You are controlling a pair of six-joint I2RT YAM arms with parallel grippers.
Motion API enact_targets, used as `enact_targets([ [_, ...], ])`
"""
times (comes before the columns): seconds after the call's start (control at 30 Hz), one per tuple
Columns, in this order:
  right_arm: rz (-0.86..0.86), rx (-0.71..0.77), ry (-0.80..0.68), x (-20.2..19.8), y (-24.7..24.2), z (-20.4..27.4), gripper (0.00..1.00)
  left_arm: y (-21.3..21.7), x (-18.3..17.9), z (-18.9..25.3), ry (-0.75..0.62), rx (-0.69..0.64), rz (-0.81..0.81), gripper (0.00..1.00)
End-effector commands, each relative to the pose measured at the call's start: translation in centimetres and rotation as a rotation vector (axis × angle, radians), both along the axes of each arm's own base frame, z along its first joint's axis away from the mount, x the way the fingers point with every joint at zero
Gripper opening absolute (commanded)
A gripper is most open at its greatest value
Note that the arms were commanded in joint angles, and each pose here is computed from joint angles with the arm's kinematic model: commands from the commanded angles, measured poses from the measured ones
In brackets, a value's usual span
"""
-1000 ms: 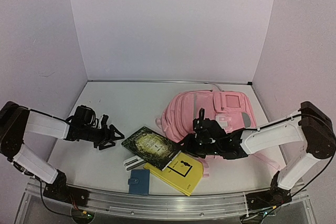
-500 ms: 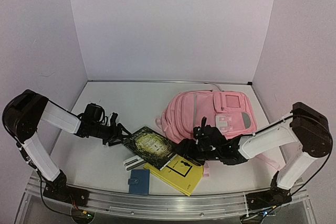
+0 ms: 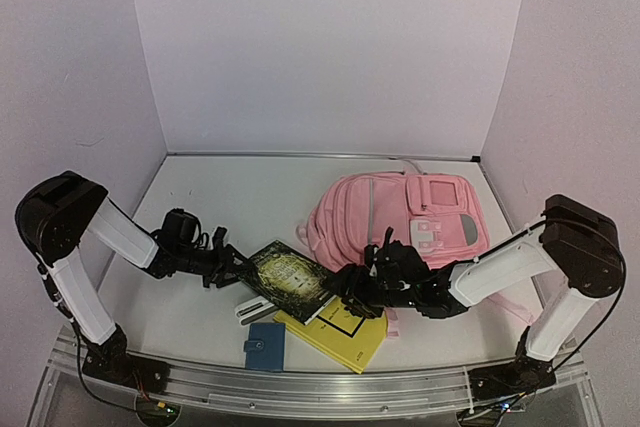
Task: Pack the student bag
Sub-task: Pick up the book from the center of the board.
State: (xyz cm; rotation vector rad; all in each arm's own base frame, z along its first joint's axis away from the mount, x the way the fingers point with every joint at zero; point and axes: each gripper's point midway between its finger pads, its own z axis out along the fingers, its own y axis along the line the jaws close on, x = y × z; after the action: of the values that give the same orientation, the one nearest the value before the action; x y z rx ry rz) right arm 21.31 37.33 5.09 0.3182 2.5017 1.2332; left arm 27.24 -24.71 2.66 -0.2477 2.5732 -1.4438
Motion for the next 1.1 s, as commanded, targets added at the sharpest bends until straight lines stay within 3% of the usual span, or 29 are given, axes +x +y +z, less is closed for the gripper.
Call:
enact_targets([
  [0.0,-0.023,0.031,-0.014,0.1,0.0,0.8,0.7,-0.3,0.1,1.0,0.012,-0.067,0.043,0.3],
  [0.23,-0.077,0.068,-0.077,0.7,-1.2,3.5,0.76,0.8,1.2,6.6,-0.129,-0.065,0.122,0.01],
  [0.4,-0.071,0.147,-0.177,1.1,-1.0,8.1,0.87,2.2,1.5,12.8,-0.265,-0.08,0.209,0.0],
  [0.57,-0.035,0.271,-0.287,1.0,-0.3,13.7,0.97,3.2,0.9,19.7,-0.389,-0.188,0.274,0.0],
  [0.8,0.027,0.322,-0.322,0.7,1.8,15.9,0.98,3.9,-0.7,26.3,-0.497,-0.292,0.284,0.0],
  [1.07,0.069,0.378,-0.349,1.2,5.2,17.6,0.98,3.6,-2.3,29.3,-0.544,-0.382,0.23,0.0],
])
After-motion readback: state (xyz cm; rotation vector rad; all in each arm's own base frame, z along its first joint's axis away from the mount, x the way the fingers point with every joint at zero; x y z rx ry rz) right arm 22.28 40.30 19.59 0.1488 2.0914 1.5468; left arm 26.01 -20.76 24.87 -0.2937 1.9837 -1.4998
